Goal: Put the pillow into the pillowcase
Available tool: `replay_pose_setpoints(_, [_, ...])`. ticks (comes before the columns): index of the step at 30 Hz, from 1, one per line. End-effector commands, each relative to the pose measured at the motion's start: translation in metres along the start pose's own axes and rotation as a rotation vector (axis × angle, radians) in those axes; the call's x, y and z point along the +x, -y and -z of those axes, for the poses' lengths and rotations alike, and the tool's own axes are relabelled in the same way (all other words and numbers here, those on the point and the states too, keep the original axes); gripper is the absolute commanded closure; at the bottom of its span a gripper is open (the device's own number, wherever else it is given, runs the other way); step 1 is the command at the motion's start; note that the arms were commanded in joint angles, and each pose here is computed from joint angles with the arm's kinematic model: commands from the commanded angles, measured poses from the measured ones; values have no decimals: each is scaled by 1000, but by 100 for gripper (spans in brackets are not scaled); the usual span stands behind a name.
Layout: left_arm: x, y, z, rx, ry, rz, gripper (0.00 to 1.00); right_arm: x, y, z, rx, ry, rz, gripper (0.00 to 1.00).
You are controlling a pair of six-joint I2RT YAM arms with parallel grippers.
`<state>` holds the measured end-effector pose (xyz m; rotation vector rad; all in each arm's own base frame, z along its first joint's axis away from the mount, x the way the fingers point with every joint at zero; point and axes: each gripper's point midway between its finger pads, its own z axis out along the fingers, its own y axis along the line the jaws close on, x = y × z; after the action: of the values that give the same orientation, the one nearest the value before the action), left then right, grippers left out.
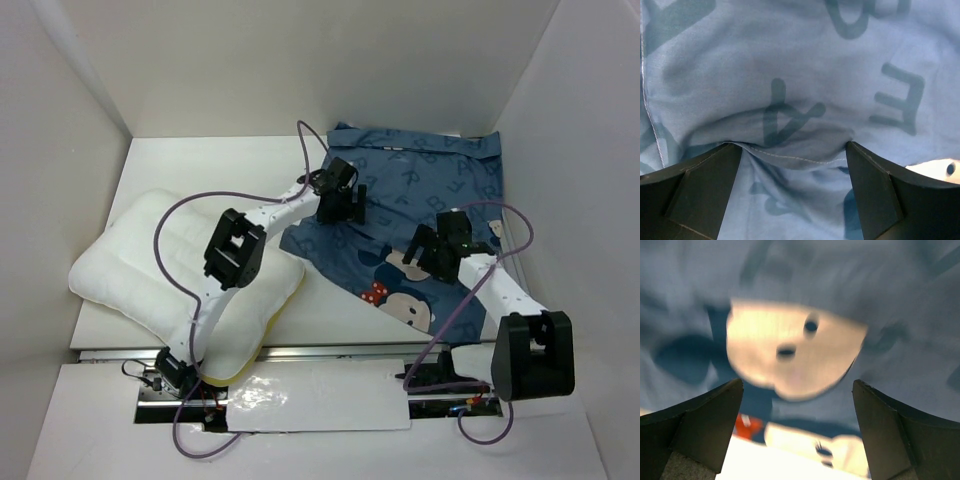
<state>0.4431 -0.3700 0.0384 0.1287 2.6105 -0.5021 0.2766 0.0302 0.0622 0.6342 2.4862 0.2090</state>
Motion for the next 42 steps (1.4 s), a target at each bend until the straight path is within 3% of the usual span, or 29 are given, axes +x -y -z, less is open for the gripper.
replay_pose_setpoints(1, [28,-33,-50,-80,-118,17,0,34,-10,-2,-38,-114,63,3])
replay_pose_setpoints(4, [4,-32,-70,-23,-89,54,0,62,-28,-4,-87,-186,142,14])
replay_pose_setpoints(9, [-42,6,-58,218,-6,161,0,125,-57,-8,-147,-355,324,20])
replay_pose_setpoints(14, [-90,25,-37,281,131,179,0,172,-103,-11,-303,-491,472,30])
replay_pose_setpoints(22, [-132,-17,-16,293,204,240,0,229,-241,3,-745,-590,725,43])
replay_pose_setpoints(24, [-147,-28,6,294,235,231,0,232,-260,0,-754,-577,781,45])
replay_pose_setpoints(28, [-170,-29,53,269,324,142,0,204,-289,24,-764,-433,812,42])
replay_pose_setpoints(29, [-177,-28,72,254,351,114,0,182,-295,35,-754,-357,800,35])
replay_pose_setpoints(30, [-177,-28,72,254,351,114,0,182,-295,35,-754,-356,800,33])
replay_pose_setpoints(35, [-198,-10,147,277,455,-2,0,115,-281,68,-656,-151,755,19])
replay_pose_setpoints(37, [-193,-20,163,214,462,-47,0,88,-266,77,-603,-62,722,13])
replay_pose_setpoints(39, [-191,-18,205,166,505,-85,0,70,-245,74,-537,-26,689,10])
replay_pose_setpoints(41, [-158,-35,207,38,447,-124,0,49,-233,81,-502,37,653,10])
replay_pose_setpoints(42, [-152,-35,244,14,490,-123,0,38,-223,78,-469,55,628,10])
